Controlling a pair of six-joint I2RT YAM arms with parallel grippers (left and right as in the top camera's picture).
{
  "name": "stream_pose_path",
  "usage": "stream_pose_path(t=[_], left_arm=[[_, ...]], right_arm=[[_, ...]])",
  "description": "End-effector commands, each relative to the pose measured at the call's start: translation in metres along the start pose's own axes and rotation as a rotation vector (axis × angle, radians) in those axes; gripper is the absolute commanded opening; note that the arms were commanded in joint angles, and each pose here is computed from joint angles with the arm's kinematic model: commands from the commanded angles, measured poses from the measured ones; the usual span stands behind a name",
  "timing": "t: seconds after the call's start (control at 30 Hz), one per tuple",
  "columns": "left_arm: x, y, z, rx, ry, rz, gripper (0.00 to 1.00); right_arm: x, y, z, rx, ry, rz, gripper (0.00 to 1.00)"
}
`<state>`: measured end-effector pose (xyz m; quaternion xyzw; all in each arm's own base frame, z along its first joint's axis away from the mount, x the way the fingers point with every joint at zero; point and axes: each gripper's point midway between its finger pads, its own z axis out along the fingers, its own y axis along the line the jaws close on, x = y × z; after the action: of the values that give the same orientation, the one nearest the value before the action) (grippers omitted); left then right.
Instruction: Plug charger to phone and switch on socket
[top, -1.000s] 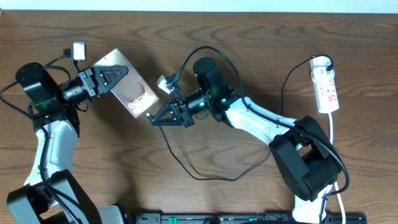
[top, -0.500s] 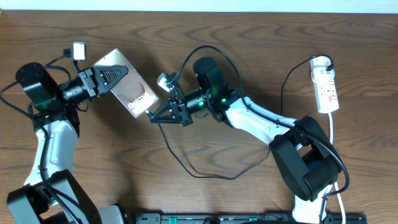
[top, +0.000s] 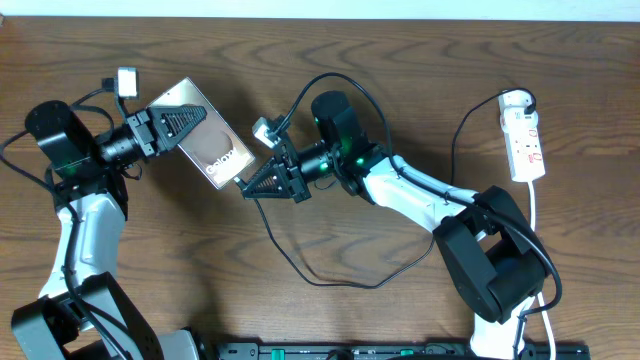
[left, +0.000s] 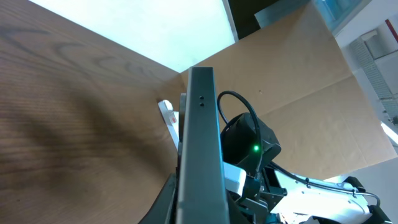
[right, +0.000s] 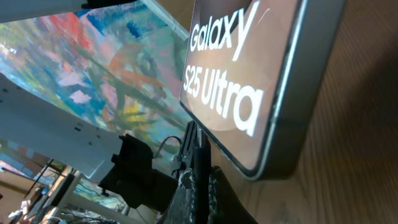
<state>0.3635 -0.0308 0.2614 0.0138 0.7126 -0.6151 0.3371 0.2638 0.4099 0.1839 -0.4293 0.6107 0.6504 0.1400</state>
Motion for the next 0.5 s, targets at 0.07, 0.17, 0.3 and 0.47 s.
stream_pose_path(t=[0.07, 0.17, 0.3, 0.47], left_arm=[[0.0028, -0.0073, -0.0001, 0.019, 0.019, 0.037, 0.07], [0.0028, -0.0073, -0.0001, 0.019, 0.019, 0.037, 0.08], [0.0028, -0.0073, -0.0001, 0.019, 0.019, 0.037, 0.07], [0.0050, -0.0086, 0.0038, 0.026, 0.031, 0.037, 0.07]], right_arm=[[-0.0032, -0.0015, -0.0078, -0.002, -0.008, -0.022, 0.01], [-0.0034, -0.0019, -0.0084, 0.000, -0.010, -0.022, 0.01], [-0.0035, -0.0024, -0.0084, 0.003, -0.010, -0.021, 0.01], [-0.0035, -0.0022, -0.0081, 0.002, -0.010, -0.022, 0.01]])
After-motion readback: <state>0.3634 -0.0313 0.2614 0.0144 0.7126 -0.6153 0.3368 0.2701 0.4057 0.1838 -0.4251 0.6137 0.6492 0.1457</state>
